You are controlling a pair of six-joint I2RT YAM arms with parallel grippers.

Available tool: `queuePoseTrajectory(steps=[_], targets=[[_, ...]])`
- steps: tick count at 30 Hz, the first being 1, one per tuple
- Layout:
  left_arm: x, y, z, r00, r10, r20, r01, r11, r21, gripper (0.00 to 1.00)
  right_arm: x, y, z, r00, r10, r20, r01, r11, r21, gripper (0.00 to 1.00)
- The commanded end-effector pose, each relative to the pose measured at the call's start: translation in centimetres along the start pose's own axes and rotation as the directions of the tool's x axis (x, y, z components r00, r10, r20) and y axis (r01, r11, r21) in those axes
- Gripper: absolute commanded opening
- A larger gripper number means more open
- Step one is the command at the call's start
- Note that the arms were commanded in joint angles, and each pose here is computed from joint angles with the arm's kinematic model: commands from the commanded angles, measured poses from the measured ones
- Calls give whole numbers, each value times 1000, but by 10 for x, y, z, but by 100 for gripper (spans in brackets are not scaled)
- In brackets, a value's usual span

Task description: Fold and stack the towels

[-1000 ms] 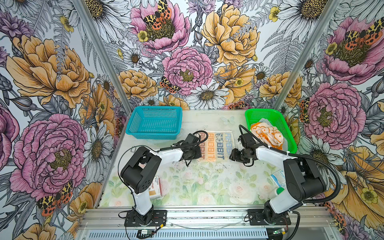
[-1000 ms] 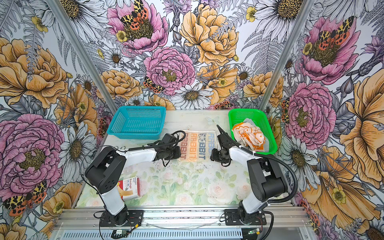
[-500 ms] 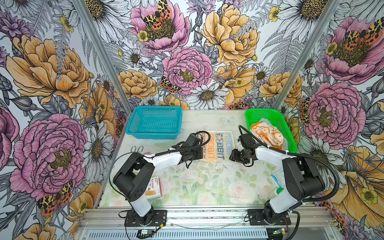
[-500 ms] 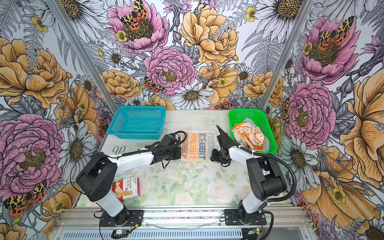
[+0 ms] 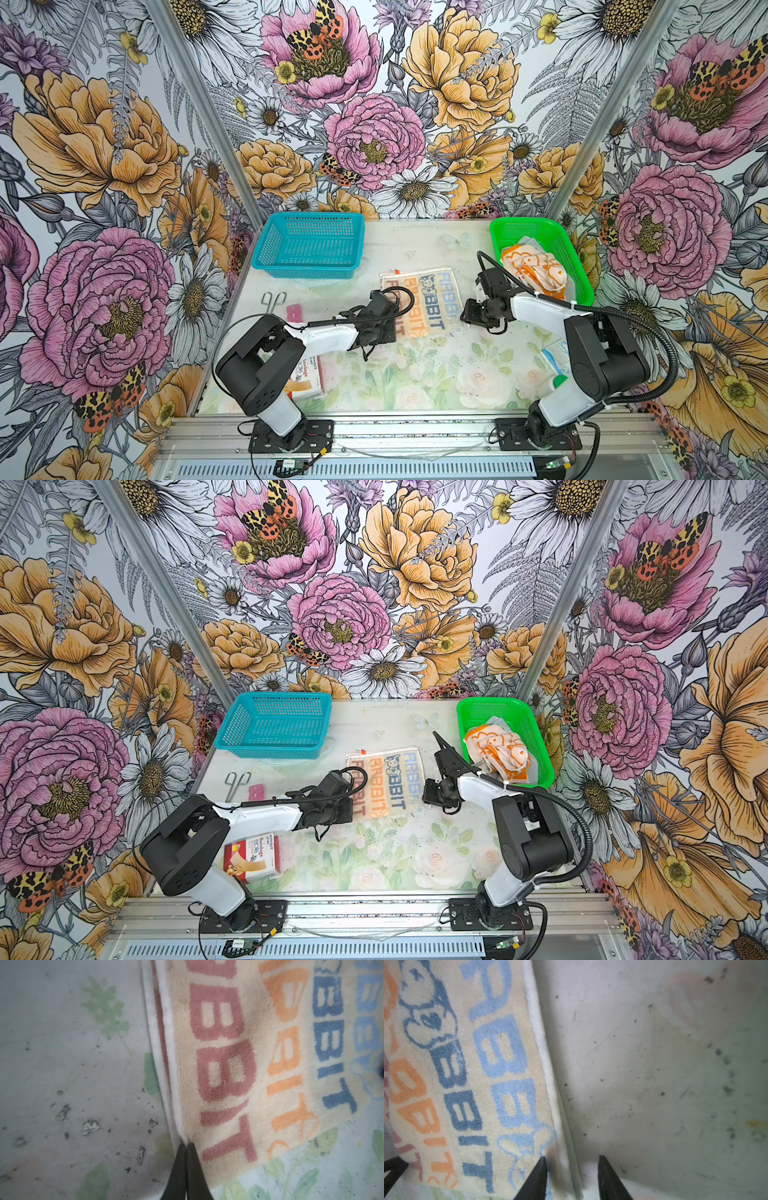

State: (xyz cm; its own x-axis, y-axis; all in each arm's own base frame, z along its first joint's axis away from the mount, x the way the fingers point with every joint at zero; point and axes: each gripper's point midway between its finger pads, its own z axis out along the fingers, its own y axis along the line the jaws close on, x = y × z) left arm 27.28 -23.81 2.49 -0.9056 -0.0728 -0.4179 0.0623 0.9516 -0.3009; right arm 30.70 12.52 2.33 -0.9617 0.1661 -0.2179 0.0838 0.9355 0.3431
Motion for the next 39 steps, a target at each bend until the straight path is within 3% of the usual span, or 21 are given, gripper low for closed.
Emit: queuePoseTrajectory(steps=[1, 3, 5, 7, 13, 18, 20, 24, 27, 30, 31, 35, 39], targets=[[-4, 1, 0, 999, -23, 23, 23, 1000, 4, 0, 17, -6, 2, 999, 13, -44, -13, 1000, 7, 32], [-3, 2, -2, 999, -23, 24, 23, 1000, 3, 0, 19, -3, 3, 998, 9, -56, -9, 1000, -4, 30], [0, 4, -4, 1000, -24, 19, 24, 1000, -1, 0, 21, -1, 5, 998, -1, -65, 0, 1000, -8, 34], [3, 9, -7, 999, -30, 14, 30, 999, -11, 12, 24, 3, 7, 997, -11, -77, 9, 1000, -16, 35], [16, 19, -20, 997, -72, -17, 72, 997, -15, 28, 47, -2, 9, 989, -7, -145, 11, 1000, 26, 37], [29, 2, -19, 988, -132, -77, 141, 983, 115, 38, 62, -11, 10, 985, -1, -170, 13, 997, 71, 39], [30, -6, -14, 983, -147, -106, 163, 975, 153, 38, 65, -12, 12, 983, 0, -182, 13, 998, 68, 32], [34, -12, -3, 979, -133, -151, 154, 979, 133, 38, 71, -12, 10, 982, 5, -189, 7, 998, 64, 0], [31, -5, 0, 982, -127, -141, 141, 985, 95, 33, 77, -12, 6, 981, 6, -192, 5, 998, 55, 0], [32, 4, -1, 982, -130, -141, 140, 988, 65, 5, 87, -14, -1, 979, 12, -205, 0, 998, 55, 0], [33, 9, -3, 982, -126, -142, 134, 990, 47, 0, 91, -15, -5, 977, 14, -211, -1, 998, 61, 0], [45, 27, -25, 982, -104, -158, 105, 994, -4, 0, 109, -26, -18, 971, 42, -234, -18, 995, 103, 0], [50, 32, -41, 980, -108, -167, 112, 993, 18, 0, 117, -21, -23, 969, 43, -243, -27, 997, 72, 0]])
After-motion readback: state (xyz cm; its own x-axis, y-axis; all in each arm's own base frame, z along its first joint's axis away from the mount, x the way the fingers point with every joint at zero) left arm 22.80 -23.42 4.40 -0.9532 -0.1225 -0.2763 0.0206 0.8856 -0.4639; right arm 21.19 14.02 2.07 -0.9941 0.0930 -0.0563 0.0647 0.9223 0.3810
